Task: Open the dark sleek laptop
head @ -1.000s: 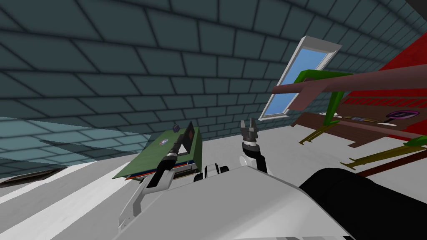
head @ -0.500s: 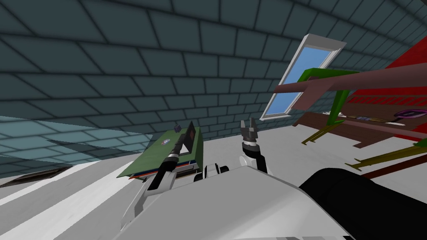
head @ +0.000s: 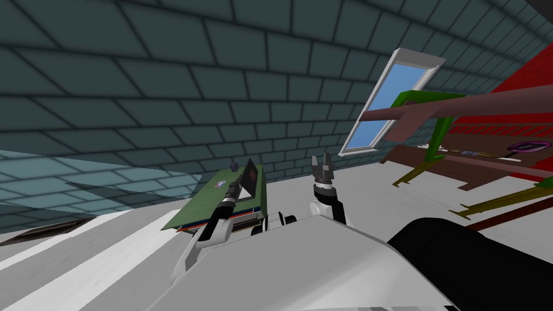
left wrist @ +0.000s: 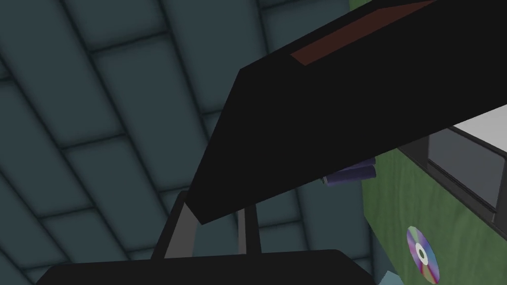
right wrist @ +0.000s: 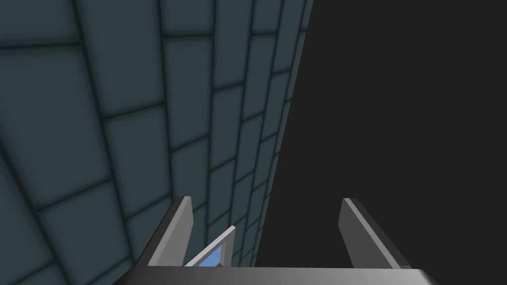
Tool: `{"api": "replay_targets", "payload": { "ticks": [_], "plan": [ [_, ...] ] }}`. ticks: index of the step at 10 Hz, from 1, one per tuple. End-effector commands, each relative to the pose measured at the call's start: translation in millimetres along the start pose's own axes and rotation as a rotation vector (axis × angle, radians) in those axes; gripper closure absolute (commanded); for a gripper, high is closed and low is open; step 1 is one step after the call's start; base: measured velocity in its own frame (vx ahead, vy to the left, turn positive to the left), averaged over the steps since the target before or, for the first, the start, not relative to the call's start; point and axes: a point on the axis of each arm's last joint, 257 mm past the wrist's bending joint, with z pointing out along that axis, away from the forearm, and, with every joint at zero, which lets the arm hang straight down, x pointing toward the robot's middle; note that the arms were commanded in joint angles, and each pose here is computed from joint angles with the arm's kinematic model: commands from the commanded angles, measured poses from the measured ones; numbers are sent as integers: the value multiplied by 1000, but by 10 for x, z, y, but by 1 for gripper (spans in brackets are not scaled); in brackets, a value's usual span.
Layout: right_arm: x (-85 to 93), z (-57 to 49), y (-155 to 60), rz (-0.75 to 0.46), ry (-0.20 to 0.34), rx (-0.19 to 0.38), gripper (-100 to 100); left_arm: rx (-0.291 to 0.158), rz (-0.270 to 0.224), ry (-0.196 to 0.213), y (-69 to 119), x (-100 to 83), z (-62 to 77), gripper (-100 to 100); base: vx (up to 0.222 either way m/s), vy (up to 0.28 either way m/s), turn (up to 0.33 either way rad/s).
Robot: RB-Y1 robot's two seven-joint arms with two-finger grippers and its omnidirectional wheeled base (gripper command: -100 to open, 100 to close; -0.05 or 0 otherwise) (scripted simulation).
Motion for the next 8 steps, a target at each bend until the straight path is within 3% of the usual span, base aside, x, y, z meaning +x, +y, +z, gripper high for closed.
{"api": "replay_targets", "payload": {
  "ticks": [1, 2, 3, 4, 5, 6, 7, 8],
  "plan": [
    [0, 0, 0, 0, 0, 0, 0, -11, -38, -2, 34, 13, 14, 100, -8, 64, 16],
    [0, 0, 0, 0, 0, 0, 0, 0, -76, -26, 63, -73, 118, 100, -52, 79, -202],
    [0, 0, 0, 0, 0, 0, 0, -12, -76, -26, 125, -70, 114, 100, -65, 67, 12],
    [1, 0, 0, 0, 0, 0, 0, 11, -110, -48, 89, -143, 219, 100, -88, 57, -133],
    [1, 1, 0, 0, 0, 0, 0, -13, -111, -48, 214, -135, 210, 100, -66, 48, -83],
    [1, 0, 0, 0, 0, 0, 0, 10, -147, -70, 176, -204, 313, 100, -72, 59, -107],
    [1, 1, 0, 0, 0, 0, 0, -14, -147, -70, 302, -195, 302, 100, -55, 62, -79],
    [1, 0, 0, 0, 0, 0, 0, 16, -185, -91, 228, -262, 406, 100, -76, 76, -141]
  ]
}}
